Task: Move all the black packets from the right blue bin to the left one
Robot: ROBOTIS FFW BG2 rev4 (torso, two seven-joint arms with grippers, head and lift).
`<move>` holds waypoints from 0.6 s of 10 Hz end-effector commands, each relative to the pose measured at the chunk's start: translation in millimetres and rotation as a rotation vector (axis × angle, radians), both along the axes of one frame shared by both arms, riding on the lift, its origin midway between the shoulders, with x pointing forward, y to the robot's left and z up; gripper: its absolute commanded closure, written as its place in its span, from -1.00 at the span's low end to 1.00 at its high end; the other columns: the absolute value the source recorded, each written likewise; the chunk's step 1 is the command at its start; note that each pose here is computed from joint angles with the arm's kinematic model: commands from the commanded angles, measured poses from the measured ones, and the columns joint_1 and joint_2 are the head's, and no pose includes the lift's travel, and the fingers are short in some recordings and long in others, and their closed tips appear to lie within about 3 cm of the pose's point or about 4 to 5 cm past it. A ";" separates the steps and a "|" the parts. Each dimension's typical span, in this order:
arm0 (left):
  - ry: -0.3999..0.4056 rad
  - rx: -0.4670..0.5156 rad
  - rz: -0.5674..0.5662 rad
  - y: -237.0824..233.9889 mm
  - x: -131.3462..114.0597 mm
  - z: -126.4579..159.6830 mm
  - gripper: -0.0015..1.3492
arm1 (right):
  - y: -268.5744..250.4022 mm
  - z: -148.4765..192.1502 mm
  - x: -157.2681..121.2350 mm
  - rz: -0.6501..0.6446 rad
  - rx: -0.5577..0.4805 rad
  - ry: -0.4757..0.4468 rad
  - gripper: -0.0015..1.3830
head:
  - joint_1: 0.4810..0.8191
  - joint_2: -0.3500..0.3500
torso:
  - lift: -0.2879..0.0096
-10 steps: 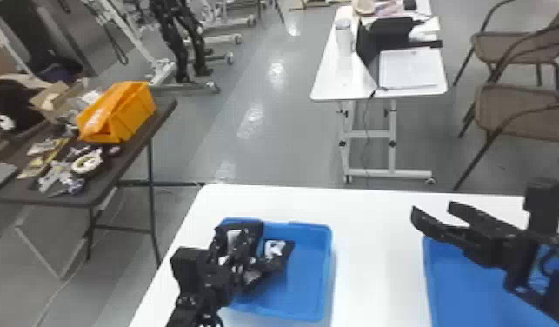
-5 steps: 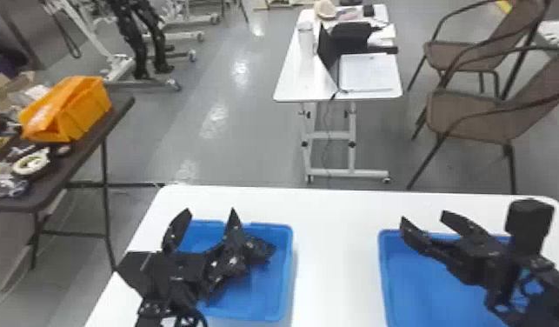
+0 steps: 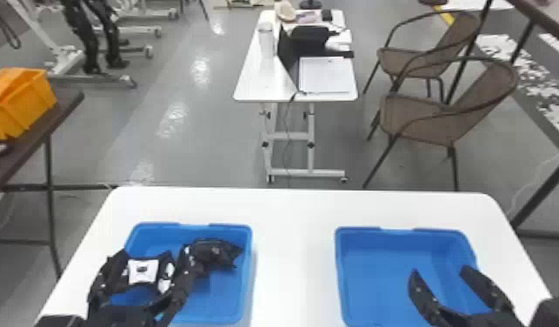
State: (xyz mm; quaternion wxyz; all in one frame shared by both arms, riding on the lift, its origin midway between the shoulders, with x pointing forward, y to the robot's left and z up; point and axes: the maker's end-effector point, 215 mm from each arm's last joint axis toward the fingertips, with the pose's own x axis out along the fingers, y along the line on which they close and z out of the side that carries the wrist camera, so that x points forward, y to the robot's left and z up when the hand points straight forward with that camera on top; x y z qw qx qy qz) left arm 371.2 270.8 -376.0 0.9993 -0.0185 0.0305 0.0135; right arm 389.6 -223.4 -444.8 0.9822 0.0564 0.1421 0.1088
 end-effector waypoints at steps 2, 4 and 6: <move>0.137 0.127 -0.004 12.8 -23.5 -30.9 -0.79 | 2.3 -3.9 -24.9 0.013 -0.076 0.004 -0.75 | 0.27 0.22 | 0.94; 0.145 0.149 0.022 16.1 -33.2 -33.5 -0.79 | -3.1 -15.4 -32.3 0.019 -0.094 0.028 -0.74 | 0.27 0.29 | 0.94; 0.130 0.168 0.016 14.3 -27.3 -28.2 -0.79 | -1.1 -19.1 -30.0 0.032 -0.089 0.034 -0.75 | 0.27 0.29 | 0.94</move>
